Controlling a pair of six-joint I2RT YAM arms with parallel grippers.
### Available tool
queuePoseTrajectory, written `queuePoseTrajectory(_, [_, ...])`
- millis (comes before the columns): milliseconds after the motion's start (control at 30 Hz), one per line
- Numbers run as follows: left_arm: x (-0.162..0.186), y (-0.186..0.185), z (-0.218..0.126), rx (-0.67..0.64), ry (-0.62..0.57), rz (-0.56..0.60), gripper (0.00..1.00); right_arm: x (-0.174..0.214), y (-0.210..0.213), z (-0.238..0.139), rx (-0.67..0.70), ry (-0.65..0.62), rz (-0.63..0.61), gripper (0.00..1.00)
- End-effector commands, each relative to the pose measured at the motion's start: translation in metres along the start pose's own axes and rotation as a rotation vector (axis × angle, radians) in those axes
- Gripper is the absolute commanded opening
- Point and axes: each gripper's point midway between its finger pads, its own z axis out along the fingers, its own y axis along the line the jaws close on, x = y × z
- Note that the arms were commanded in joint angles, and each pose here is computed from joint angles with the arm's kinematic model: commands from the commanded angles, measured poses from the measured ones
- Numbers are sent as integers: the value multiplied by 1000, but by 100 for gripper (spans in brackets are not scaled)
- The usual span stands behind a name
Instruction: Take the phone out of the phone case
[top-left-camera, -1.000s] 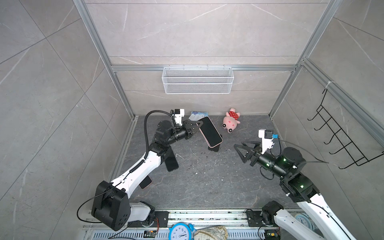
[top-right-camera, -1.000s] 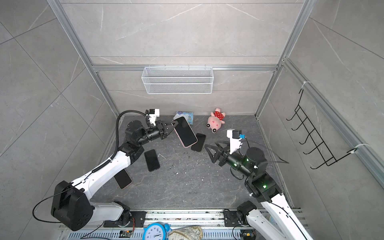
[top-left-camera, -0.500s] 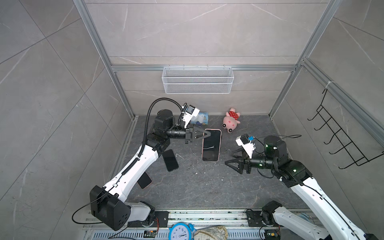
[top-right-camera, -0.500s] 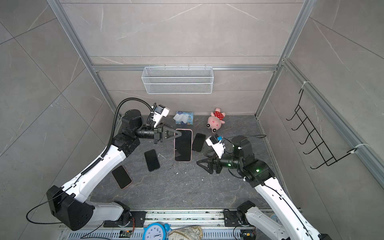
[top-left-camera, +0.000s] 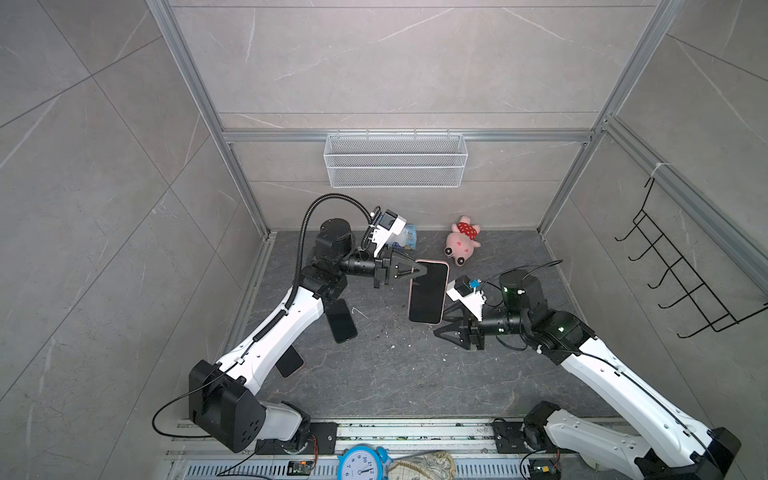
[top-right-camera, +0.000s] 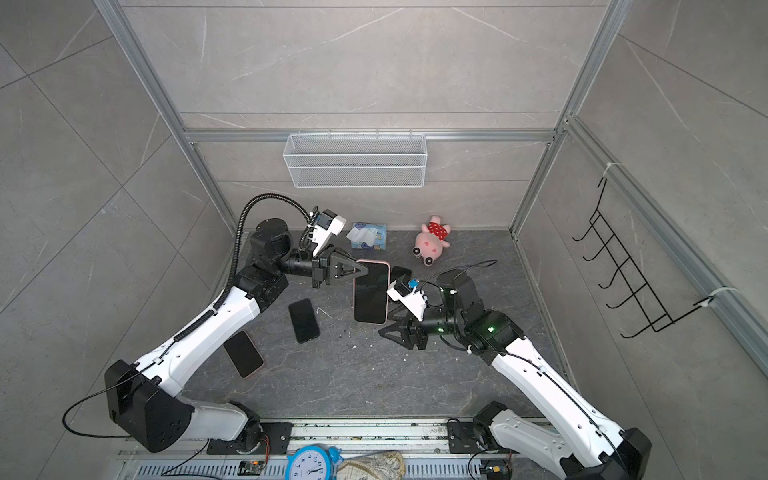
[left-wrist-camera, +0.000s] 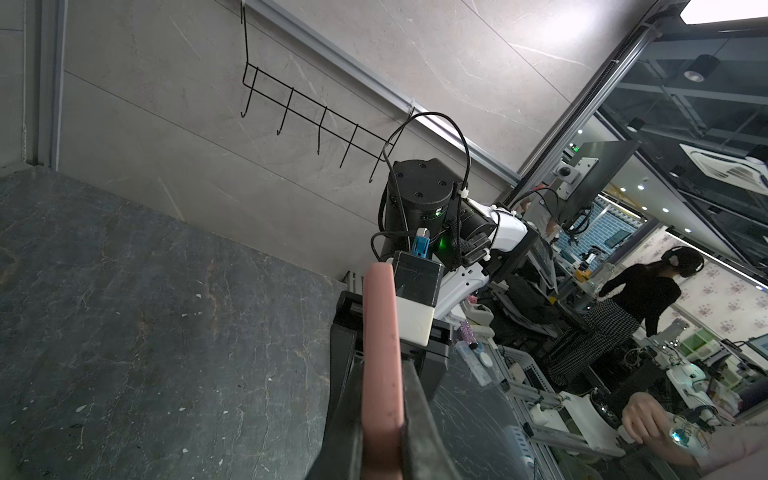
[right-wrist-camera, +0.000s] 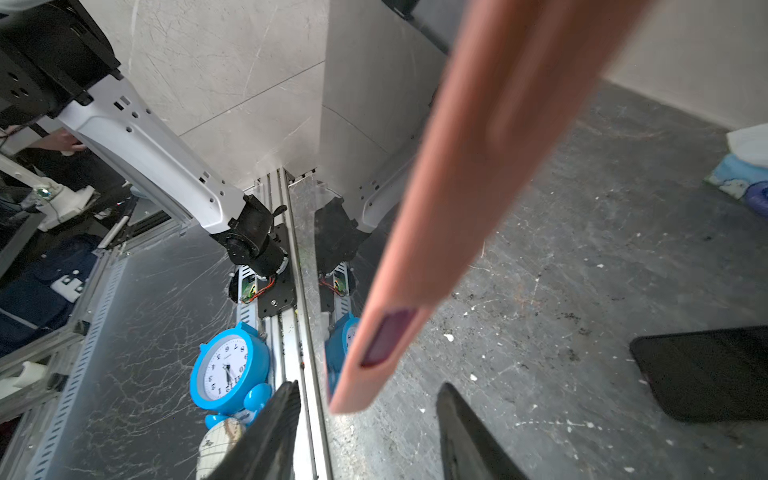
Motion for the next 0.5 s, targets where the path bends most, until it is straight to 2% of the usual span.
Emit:
queuePoseTrajectory(0, [-13, -21, 0, 49, -14, 99, 0, -19, 1, -5, 19, -49, -72, 49])
queuePoseTrajectory(467, [-12, -24, 0, 57, -10, 100, 0, -30, 4, -8, 17, -72, -96, 24])
